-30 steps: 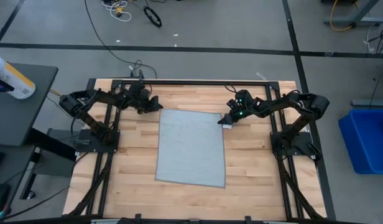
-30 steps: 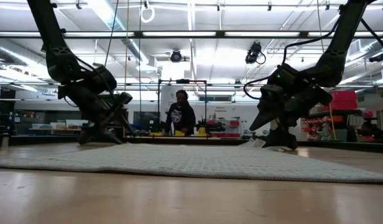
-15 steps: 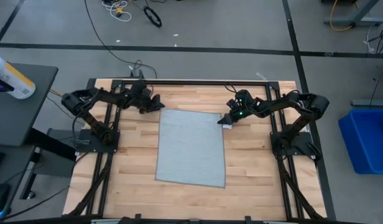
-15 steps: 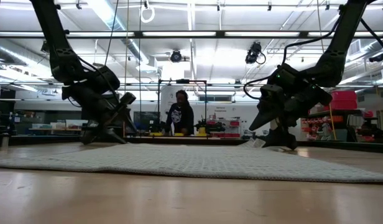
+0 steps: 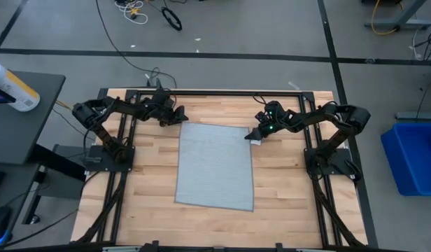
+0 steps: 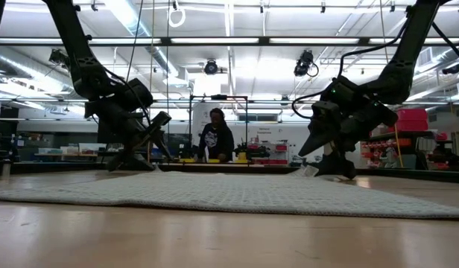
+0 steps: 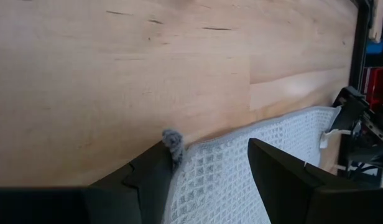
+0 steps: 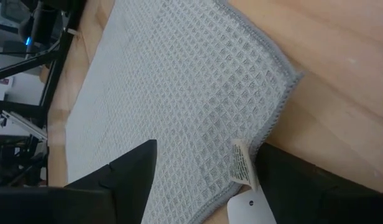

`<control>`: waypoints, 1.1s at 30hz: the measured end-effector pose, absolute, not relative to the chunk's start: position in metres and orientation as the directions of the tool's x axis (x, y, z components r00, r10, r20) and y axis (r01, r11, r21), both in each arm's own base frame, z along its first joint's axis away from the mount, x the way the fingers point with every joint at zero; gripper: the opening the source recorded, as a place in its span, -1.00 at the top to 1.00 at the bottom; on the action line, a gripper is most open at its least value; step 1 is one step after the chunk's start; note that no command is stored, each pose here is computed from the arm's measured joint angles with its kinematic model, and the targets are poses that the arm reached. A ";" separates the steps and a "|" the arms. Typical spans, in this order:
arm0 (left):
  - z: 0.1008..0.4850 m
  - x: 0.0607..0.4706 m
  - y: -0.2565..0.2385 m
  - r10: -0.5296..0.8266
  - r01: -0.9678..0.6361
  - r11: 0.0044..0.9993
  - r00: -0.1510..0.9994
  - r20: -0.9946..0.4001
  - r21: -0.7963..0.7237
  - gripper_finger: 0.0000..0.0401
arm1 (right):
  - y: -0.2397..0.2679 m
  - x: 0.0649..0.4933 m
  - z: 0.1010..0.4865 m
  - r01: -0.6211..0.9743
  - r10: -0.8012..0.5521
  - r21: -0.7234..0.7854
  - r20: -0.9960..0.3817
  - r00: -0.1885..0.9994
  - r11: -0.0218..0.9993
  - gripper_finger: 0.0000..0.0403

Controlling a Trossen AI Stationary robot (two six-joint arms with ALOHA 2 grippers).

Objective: Fold microfiber towels
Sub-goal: Fold the grey towel

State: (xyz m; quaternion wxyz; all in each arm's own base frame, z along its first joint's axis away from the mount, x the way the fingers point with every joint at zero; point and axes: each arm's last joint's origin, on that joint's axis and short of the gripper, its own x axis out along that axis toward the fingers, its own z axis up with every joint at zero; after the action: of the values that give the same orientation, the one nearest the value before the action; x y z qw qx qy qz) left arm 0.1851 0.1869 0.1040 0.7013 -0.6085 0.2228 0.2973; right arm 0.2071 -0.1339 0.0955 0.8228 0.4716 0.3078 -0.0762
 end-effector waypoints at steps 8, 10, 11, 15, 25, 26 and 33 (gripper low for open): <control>0.104 0.185 0.186 0.144 -0.690 0.081 0.722 -0.676 -0.719 -0.09 | -0.134 0.207 0.096 0.419 0.161 0.727 -0.580 0.798 0.544 -0.11; 0.104 0.186 0.186 0.145 -0.692 0.084 0.721 -0.678 -0.717 -0.09 | -0.134 0.207 0.096 0.421 0.158 0.726 -0.581 0.798 0.544 -0.03; 0.104 0.187 0.185 0.148 -0.695 0.087 0.718 -0.680 -0.714 -0.09 | -0.134 0.207 0.095 0.425 0.153 0.723 -0.584 0.797 0.545 0.01; 0.104 0.190 0.183 0.165 -0.708 0.098 0.705 -0.690 -0.700 -0.04 | -0.135 0.207 0.095 0.441 0.133 0.714 -0.592 0.795 0.544 0.24; 0.103 0.190 0.181 0.181 -0.726 0.095 0.686 -0.705 -0.682 0.30 | -0.129 0.212 0.095 0.449 0.108 0.682 -0.609 0.786 0.577 0.95; 0.103 0.190 0.181 0.182 -0.727 0.098 0.684 -0.706 -0.680 0.34 | -0.128 0.213 0.095 0.449 0.107 0.679 -0.611 0.785 0.581 0.95; 0.102 0.193 0.178 0.192 -0.742 0.182 0.671 -0.716 -0.646 0.67 | -0.124 0.216 0.095 0.442 0.110 0.670 -0.613 0.782 0.597 0.98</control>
State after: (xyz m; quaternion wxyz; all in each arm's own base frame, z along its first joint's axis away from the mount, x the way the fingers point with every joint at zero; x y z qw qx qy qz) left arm 0.1932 0.1780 0.1017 0.7277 -0.5530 0.2482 0.3208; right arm 0.2163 -0.1236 0.0954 0.8363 0.4377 0.3148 -0.0992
